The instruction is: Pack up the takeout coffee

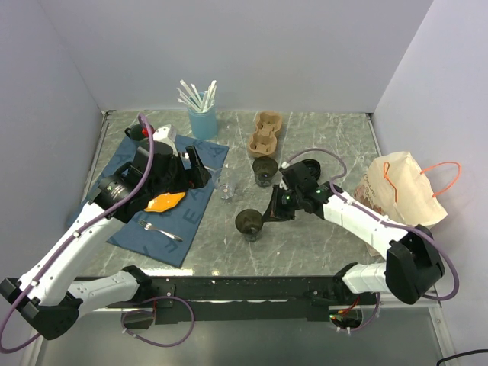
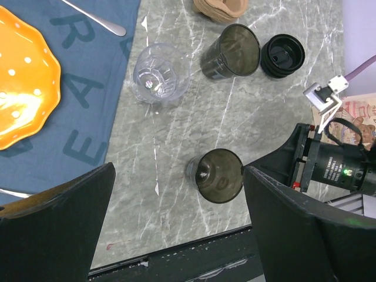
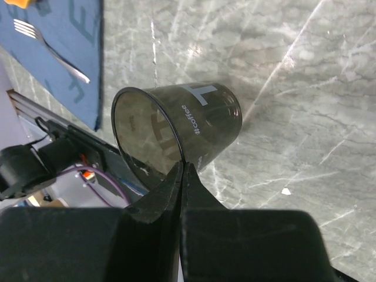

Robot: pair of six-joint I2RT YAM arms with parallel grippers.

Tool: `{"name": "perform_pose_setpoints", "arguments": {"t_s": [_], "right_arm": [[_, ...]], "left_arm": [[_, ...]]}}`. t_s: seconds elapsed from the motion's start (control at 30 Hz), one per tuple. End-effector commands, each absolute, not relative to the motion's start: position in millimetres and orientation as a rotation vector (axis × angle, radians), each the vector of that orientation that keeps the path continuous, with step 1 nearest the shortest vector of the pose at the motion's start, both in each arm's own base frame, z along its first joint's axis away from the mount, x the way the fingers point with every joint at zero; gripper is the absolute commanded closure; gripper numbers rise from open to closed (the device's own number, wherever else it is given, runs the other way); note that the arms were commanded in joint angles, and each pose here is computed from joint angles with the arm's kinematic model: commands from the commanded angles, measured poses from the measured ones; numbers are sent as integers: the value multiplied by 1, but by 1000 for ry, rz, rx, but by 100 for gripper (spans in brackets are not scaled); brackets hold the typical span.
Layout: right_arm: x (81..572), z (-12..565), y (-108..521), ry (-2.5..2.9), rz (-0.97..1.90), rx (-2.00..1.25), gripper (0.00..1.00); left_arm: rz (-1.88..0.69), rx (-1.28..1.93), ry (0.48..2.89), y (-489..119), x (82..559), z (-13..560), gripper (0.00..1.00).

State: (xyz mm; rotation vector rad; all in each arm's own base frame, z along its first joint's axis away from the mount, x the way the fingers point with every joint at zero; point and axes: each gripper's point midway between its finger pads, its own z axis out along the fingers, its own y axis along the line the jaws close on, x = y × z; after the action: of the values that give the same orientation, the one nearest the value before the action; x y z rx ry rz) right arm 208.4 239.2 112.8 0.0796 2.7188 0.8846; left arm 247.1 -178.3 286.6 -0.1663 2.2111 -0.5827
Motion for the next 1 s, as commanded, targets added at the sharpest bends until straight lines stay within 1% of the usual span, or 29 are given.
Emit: {"name": "perform_pose_setpoints", "arguments": {"t_s": [0.0,0.07,0.1,0.17,0.2,0.27,0.3,0.4,0.43,0.57,0.7,0.77,0.83,0.97], "right_arm": [[213,118,240,2649,888,70,100],[215,121,237,2641,868,72,100],[217,121,234,2637,832,89,96],[217,130,229,2629,810,98,91],[219,134,226,2615,788,109,84],[219,148,222,2596,773,123,76],[223,152,218,2578,744,136,69],[232,168,207,2552,647,158,59],[246,177,198,2513,557,183,59],[271,184,159,2523,296,298,58],[312,193,112,2459,89,466,57],[334,197,97,2428,2,495,57],[353,193,80,2438,-83,546,57],[375,181,55,2478,-265,600,56]], "left_arm": [[-625,-168,2191,-180,243,294,3],[-622,-163,2192,-180,243,294,3],[-622,-163,2187,-180,243,296,3],[-618,-159,2184,-179,243,298,3],[-616,-159,2184,-179,243,299,3],[-612,-157,2176,-178,244,301,3],[-610,-155,2179,-178,244,301,3],[-611,-149,2175,-178,244,303,3],[-622,-143,2170,-179,243,305,3],[-636,-123,2171,-180,240,307,3],[-656,-108,2161,-179,235,311,3],[-677,-101,2154,-181,232,313,3],[-684,-101,2146,-179,229,316,3],[-654,-136,2158,-170,225,315,3]]}}
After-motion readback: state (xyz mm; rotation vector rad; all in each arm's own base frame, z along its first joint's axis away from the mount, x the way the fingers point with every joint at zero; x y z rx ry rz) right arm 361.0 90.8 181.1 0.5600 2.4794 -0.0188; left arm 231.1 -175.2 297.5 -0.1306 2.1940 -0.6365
